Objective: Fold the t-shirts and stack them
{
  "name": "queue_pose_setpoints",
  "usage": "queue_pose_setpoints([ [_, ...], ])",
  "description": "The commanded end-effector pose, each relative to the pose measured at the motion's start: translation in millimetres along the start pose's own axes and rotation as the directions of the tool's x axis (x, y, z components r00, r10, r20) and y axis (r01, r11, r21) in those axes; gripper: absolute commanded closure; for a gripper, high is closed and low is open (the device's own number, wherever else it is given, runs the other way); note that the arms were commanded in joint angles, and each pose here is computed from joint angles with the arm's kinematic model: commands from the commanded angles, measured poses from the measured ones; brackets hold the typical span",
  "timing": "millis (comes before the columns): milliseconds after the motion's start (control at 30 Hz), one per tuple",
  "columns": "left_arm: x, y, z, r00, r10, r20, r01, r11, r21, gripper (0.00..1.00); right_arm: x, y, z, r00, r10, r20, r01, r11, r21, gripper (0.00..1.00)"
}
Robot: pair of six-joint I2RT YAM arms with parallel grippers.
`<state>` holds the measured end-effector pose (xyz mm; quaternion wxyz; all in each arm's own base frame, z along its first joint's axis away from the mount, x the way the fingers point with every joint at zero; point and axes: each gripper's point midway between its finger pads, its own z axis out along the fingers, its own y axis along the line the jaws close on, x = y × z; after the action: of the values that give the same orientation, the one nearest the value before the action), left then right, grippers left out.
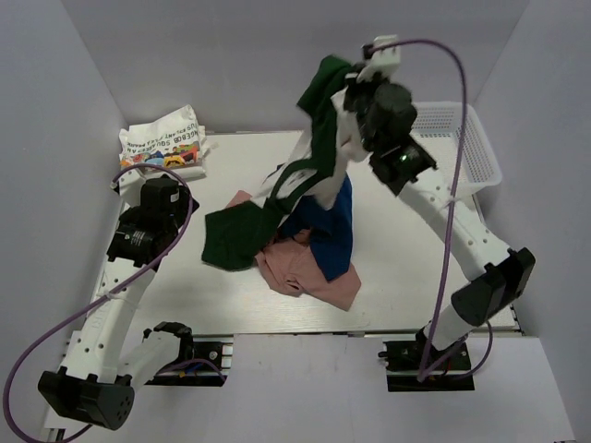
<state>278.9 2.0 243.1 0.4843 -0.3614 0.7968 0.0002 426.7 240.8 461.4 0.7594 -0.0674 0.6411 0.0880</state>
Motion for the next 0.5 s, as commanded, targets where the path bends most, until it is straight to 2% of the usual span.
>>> queue_pose_setpoints([
  [0, -11.3, -0.7, -5.2, 1.0, 0.002, 0.025, -0.002, 1.0, -0.013, 0.01, -70.6, -81.4, 21.1, 0.994, -0.029, 0.109, 0.009, 0.984, 0.176, 1.0],
  [33, -11.3, 2.2, -5.1, 1.0, 0.008, 0.027, -0.007, 1.0, -0.027, 0.01, -131.2, -96.3, 19.6, 0.974, -0.008, 0.227, -0.039, 0.979, 0.203, 1.0],
  [67, -12.5, 3.4, -4.9, 0.999, 0.008, 0.033, -0.007, 0.999, -0.033, 0.01, -175.8, -130.0, 14.5, 0.952, -0.05, 0.303, -0.033, 0.965, 0.262, 1.0],
  [100, -12.5, 3.4, -4.9, 0.999, 0.008, 0.034, -0.007, 0.999, -0.033, 0.01, -151.6, -125.9, 33.7, 0.965, -0.059, 0.257, -0.011, 0.965, 0.262, 1.0],
  [167, -17.9, 4.0, -6.0, 0.999, 0.003, 0.053, -0.001, 0.999, -0.041, 0.01, -195.0, -156.4, 23.1, 0.927, -0.101, 0.36, -0.025, 0.944, 0.33, 1.0],
  [200, -18.0, 4.0, -6.1, 0.999, 0.003, 0.053, -0.001, 0.999, -0.041, 0.01, -195.8, -166.4, 24.8, 0.921, -0.145, 0.361, 0.002, 0.93, 0.368, 1.0],
  [233, -17.9, 5.5, -3.4, 0.998, 0.01, 0.057, -0.006, 0.998, -0.057, 0.01, -214.5, -184.2, 17.7, 0.883, -0.185, 0.431, -0.015, 0.908, 0.42, 1.0],
  [300, -19.7, 5.4, -5.4, 0.998, 0.01, 0.057, -0.006, 0.998, -0.057, 0.01, -226.1, -211.9, 10.1, 0.861, -0.238, 0.449, -0.015, 0.871, 0.491, 1.0],
  [333, -18.1, 5.2, -3.3, 0.999, 0.015, 0.052, -0.011, 0.998, -0.063, 0.01, -240.8, -221.7, 1.6, 0.823, -0.253, 0.509, -0.055, 0.855, 0.515, 1.0],
  [400, -18.1, 5.2, -3.3, 0.999, 0.015, 0.051, -0.011, 0.998, -0.063, 0.01, -241.3, -255.9, -3.8, 0.805, -0.329, 0.493, -0.044, 0.796, 0.604, 1.0],
  [467, -17.5, 6.2, -0.7, 0.998, 0.021, 0.052, -0.017, 0.997, -0.076, 0.01, -257.9, -284.2, -17.5, 0.753, -0.394, 0.528, -0.061, 0.756, 0.652, 1.0],
])
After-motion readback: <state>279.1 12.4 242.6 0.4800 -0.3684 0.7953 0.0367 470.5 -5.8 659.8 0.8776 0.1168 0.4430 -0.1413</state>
